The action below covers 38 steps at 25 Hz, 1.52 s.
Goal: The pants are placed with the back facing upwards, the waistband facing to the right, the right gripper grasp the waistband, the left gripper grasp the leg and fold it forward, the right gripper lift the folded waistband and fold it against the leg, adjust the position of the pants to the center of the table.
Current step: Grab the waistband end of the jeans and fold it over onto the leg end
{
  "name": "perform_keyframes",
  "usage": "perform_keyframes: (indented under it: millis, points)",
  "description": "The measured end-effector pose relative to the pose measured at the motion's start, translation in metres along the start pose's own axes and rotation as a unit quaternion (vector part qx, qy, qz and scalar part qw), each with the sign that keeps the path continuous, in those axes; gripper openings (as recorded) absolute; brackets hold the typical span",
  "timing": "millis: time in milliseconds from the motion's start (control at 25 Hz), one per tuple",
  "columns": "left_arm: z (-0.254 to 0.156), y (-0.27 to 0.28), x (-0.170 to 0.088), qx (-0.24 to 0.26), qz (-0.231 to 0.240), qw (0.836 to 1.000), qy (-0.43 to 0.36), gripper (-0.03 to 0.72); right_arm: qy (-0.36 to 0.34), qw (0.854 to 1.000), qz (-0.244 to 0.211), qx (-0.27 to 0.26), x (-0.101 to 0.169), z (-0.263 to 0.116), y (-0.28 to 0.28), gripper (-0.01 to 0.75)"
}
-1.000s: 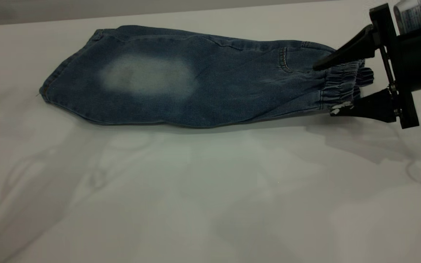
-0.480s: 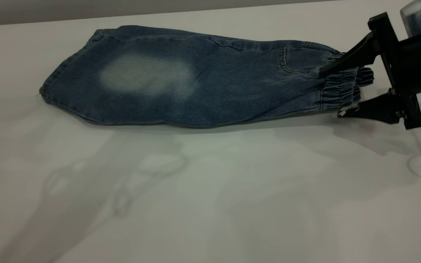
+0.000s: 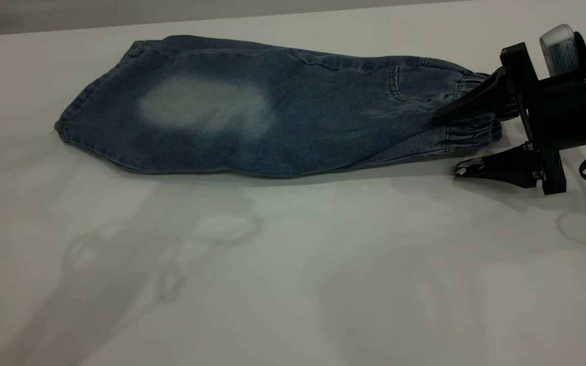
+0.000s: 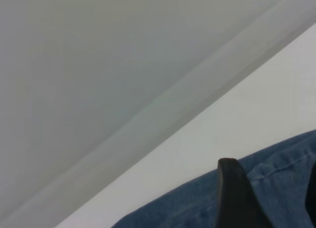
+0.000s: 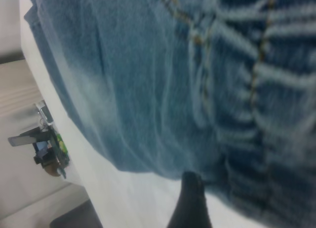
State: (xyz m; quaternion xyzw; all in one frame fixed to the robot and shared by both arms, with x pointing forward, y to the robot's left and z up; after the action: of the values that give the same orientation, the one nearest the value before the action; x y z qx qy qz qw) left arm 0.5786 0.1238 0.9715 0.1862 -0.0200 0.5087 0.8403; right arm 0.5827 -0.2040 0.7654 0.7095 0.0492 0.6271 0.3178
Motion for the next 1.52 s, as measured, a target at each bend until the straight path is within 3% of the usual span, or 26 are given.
perform_keyframes:
  millis: [560, 680, 920, 1040, 1200, 1520]
  points:
    - [-0.008, 0.000, -0.003, 0.024, -0.008, 1.000, 0.000, 0.330, 0.015, 0.998, -0.055, -0.041, -0.008, 0.031, -0.001, 0.476]
    - [-0.015, -0.001, -0.005, 0.045, -0.015, 0.999, -0.001, 0.330, 0.018, 0.997, -0.063, -0.046, -0.009, 0.034, 0.000, 0.397]
    - [-0.042, -0.016, -0.012, 0.075, -0.020, 0.997, 0.003, 0.330, 0.025, 0.996, -0.075, -0.047, -0.013, 0.035, 0.000, 0.073]
    - [-0.060, -0.026, -0.015, 0.084, -0.018, 0.996, 0.024, 0.330, 0.037, 0.996, -0.073, -0.046, -0.012, 0.034, 0.000, 0.063]
    - [-0.081, -0.041, -0.024, 0.082, -0.028, 0.996, 0.011, 0.330, 0.053, 0.996, -0.051, -0.042, -0.002, 0.034, 0.001, 0.063]
    - [-0.110, -0.093, -0.043, 0.087, -0.059, 0.994, 0.036, 0.330, 0.129, 0.989, 0.040, -0.052, 0.064, 0.037, 0.022, 0.063]
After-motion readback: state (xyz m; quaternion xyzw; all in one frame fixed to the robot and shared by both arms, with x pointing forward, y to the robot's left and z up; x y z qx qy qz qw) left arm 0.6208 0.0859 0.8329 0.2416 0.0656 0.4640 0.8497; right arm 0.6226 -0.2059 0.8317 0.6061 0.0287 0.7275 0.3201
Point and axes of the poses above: a point on each arm's last joint axis where the gripper is mounted, y pointing back along that axis away from the gripper, x along the wrist's bending axis when the last joint is at zero, z = x × y, the point moved 6 cm from there along -y, pointing out along that axis toward the gripper, and after that the axes turned 8 degrees about y, right-handed, at the moved point
